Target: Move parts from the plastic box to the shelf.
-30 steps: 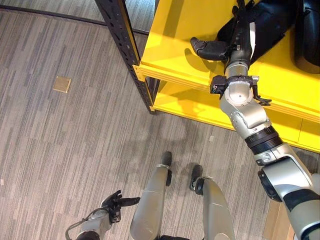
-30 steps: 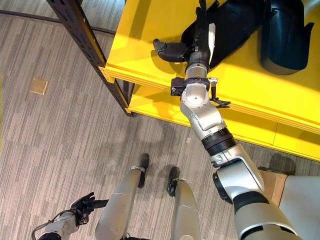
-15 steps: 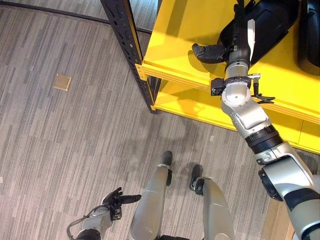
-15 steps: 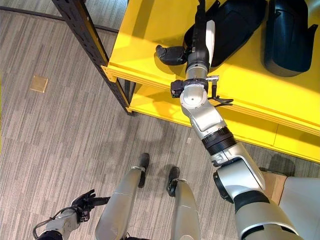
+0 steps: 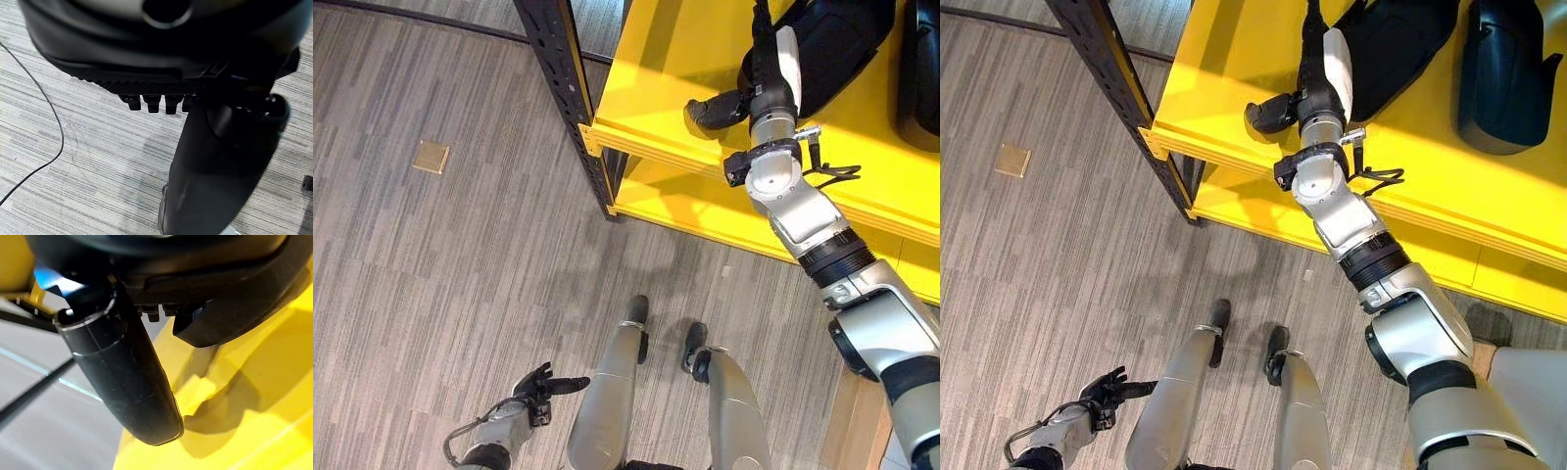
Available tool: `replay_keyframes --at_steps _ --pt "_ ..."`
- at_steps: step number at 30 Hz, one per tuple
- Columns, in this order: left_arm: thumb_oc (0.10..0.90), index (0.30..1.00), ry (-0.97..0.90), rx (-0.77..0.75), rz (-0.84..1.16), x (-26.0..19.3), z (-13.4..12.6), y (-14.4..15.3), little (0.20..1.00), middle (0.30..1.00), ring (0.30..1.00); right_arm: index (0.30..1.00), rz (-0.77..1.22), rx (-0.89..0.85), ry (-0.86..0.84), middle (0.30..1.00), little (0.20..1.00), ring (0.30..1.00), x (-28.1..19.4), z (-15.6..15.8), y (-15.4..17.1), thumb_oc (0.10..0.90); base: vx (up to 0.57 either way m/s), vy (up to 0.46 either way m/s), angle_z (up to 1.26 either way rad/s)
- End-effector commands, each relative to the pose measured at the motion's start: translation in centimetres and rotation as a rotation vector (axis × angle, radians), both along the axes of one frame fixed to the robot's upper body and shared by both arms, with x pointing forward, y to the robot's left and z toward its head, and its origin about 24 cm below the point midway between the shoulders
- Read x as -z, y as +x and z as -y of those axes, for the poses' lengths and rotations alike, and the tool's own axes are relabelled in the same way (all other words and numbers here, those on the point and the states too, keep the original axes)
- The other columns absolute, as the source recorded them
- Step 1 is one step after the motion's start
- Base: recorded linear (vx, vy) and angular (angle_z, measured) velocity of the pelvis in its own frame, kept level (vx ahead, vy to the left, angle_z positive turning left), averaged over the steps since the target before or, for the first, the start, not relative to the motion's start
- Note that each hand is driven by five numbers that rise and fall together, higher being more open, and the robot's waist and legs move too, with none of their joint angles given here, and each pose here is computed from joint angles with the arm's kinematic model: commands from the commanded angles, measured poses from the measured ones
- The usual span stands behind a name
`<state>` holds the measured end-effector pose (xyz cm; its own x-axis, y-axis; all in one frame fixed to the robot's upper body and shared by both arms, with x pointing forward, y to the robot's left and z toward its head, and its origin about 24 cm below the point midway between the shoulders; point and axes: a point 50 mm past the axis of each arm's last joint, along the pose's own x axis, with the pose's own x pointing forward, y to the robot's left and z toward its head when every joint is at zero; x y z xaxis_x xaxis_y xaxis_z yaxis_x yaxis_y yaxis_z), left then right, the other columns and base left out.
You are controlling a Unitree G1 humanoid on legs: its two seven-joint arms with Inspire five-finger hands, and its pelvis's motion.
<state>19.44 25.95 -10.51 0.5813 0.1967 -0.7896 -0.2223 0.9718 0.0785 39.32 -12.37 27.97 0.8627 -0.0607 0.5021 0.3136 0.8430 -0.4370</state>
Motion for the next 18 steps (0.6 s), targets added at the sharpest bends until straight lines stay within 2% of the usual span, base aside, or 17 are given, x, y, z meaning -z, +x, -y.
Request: replay_keyframes --at_steps 1,18 --pt "0.900 1.000 0.046 -0.014 -0.066 0.54 -2.27 -2.42 1.000 1.000 1.000 1.000 0.111 0.016 -0.052 1.000 1.000 1.000 -3.88 0.56 -0.44 0.900 0.01 -0.046 0.03" --pt "0.900 1.000 0.059 -0.015 -0.077 0.54 -2.66 -2.78 1.000 1.000 1.000 1.000 0.100 0.001 -0.092 1.000 1.000 1.000 -3.91 0.77 -0.43 0.900 0.00 -0.010 0.00"
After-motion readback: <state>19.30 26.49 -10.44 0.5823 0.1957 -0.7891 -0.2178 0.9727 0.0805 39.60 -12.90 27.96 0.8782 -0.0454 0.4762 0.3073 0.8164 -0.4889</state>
